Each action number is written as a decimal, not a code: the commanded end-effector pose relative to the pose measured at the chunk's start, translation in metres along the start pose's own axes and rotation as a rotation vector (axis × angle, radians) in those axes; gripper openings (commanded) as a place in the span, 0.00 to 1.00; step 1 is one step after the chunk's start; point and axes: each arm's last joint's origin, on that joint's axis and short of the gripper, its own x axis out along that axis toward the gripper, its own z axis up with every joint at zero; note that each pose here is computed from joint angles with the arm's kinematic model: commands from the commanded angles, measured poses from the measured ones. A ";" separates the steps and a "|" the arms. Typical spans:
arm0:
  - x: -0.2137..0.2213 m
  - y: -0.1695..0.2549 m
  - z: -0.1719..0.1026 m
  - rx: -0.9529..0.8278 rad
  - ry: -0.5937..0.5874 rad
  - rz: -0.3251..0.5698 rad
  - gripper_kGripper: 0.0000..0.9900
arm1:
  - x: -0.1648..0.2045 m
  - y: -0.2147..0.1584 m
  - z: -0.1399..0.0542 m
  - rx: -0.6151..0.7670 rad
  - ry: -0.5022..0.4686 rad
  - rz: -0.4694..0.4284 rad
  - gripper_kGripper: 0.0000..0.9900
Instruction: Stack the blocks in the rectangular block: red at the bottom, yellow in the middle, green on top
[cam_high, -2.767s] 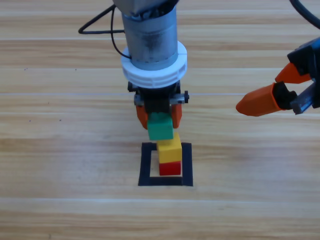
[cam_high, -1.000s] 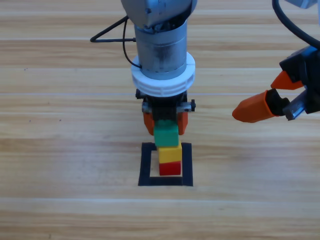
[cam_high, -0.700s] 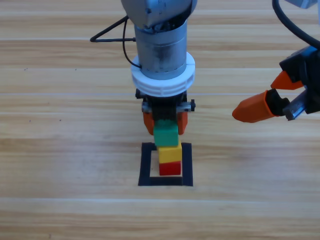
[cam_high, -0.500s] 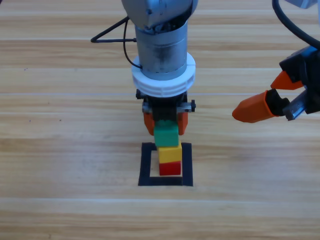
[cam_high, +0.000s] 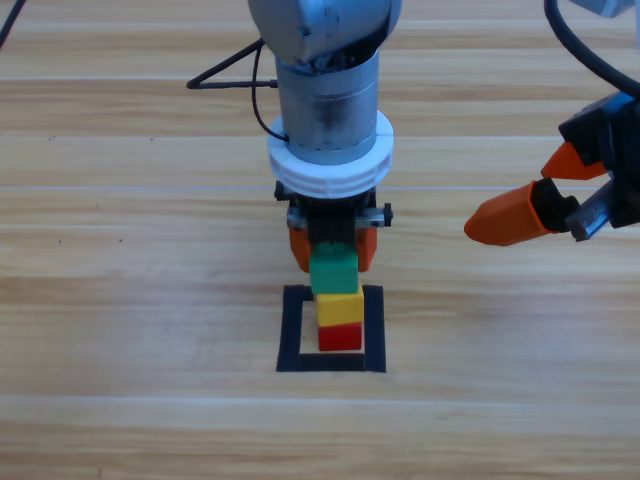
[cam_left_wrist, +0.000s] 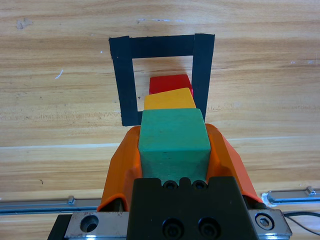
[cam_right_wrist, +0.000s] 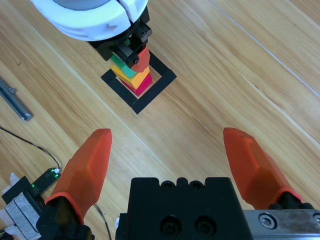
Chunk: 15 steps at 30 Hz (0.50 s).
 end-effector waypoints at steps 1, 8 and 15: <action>0.019 -0.009 -0.009 0.038 0.022 0.051 0.99 | 0.016 -0.008 -0.007 0.014 0.051 -0.009 0.99; 0.010 -0.004 -0.011 0.046 0.009 0.051 1.00 | 0.016 -0.008 -0.007 0.016 0.051 -0.009 0.99; -0.006 0.000 -0.014 0.055 -0.010 0.026 1.00 | 0.016 -0.008 -0.006 0.014 0.050 -0.007 0.99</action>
